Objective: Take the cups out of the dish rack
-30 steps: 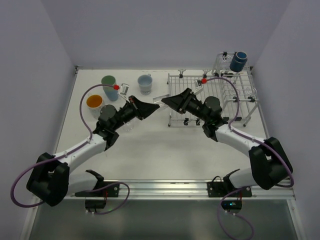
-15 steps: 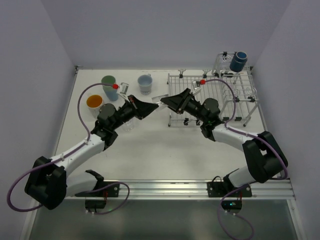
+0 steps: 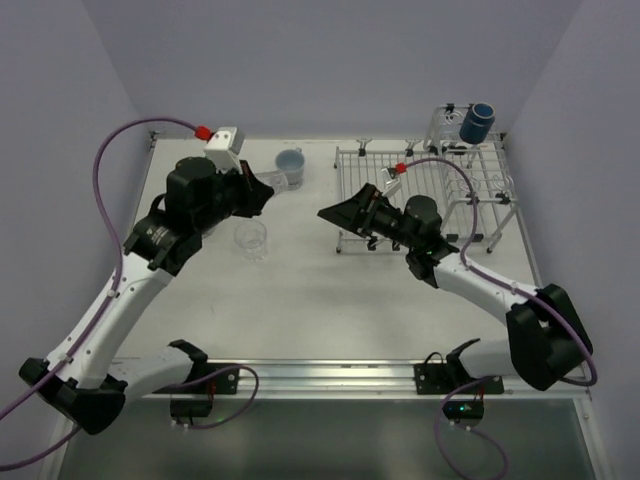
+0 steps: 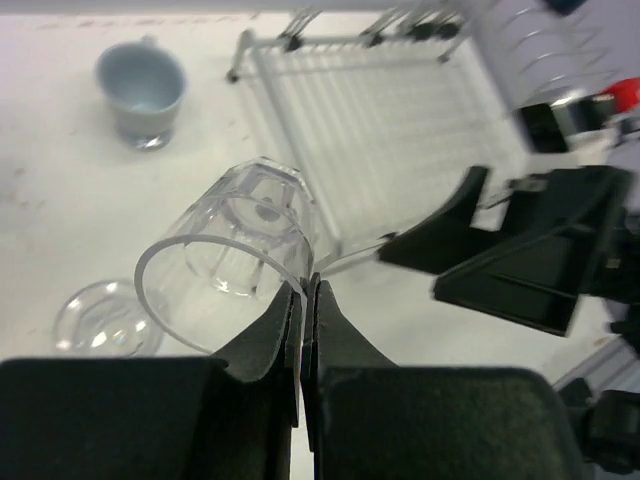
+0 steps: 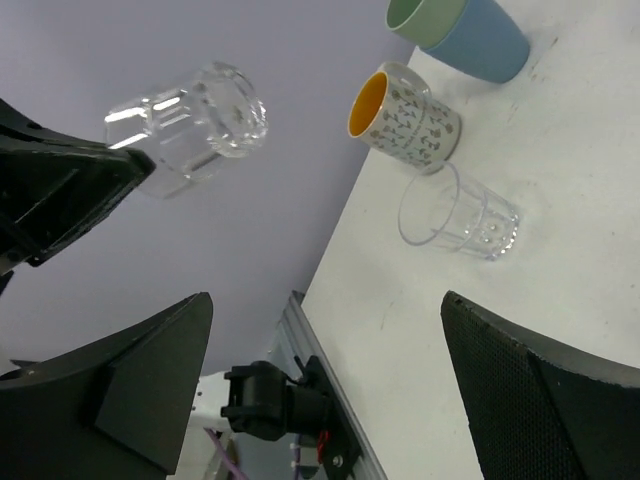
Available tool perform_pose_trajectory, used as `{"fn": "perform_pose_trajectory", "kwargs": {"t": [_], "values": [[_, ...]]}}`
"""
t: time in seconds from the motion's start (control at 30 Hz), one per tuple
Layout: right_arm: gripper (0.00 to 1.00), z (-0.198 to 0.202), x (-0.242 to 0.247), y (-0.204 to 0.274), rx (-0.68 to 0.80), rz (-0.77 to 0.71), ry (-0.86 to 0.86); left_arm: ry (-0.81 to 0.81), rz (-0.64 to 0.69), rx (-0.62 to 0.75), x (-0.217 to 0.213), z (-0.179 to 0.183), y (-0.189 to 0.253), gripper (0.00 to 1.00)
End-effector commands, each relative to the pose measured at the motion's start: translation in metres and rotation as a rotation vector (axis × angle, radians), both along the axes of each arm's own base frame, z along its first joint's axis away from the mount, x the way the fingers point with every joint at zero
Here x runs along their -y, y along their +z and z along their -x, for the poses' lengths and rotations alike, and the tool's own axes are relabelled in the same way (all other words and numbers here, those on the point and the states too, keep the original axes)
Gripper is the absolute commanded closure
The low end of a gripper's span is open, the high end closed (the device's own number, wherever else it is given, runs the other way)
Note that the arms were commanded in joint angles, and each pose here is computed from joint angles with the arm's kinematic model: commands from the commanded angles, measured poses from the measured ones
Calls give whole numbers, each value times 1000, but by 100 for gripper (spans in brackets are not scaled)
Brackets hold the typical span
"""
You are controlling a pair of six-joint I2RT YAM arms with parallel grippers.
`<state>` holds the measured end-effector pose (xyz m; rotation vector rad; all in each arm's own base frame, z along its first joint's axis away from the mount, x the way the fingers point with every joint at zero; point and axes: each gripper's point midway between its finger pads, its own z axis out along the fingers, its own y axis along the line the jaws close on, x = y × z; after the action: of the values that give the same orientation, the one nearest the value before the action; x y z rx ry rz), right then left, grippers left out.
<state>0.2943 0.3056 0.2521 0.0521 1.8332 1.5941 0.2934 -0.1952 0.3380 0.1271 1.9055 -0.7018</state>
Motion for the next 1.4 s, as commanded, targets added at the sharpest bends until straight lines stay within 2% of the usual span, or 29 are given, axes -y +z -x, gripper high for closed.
{"fn": "perform_pose_trajectory", "kwargs": {"t": [0.0, 0.03, 0.17, 0.23, 0.33, 0.77, 1.37], "values": [[1, -8, 15, 25, 145, 129, -89, 89, -334, -266, -48, 22, -56, 100], [1, -9, 23, 21, 126, 191, -124, 92, -361, -291, -50, 21, -62, 100], [1, -14, 50, 33, 222, 365, -226, 166, -508, -379, -74, 22, -84, 100], [1, -12, 61, 42, 240, 409, -259, 225, -612, -439, -90, 18, -105, 100], [1, -8, 73, 51, 277, 451, -294, 262, -683, -478, -97, 8, -121, 100], [1, 2, 78, 38, 281, 470, -274, 186, -684, -525, -73, -39, -141, 100], [1, 0, 82, 38, 282, 465, -307, 59, -765, -670, -62, -36, -214, 100]]}}
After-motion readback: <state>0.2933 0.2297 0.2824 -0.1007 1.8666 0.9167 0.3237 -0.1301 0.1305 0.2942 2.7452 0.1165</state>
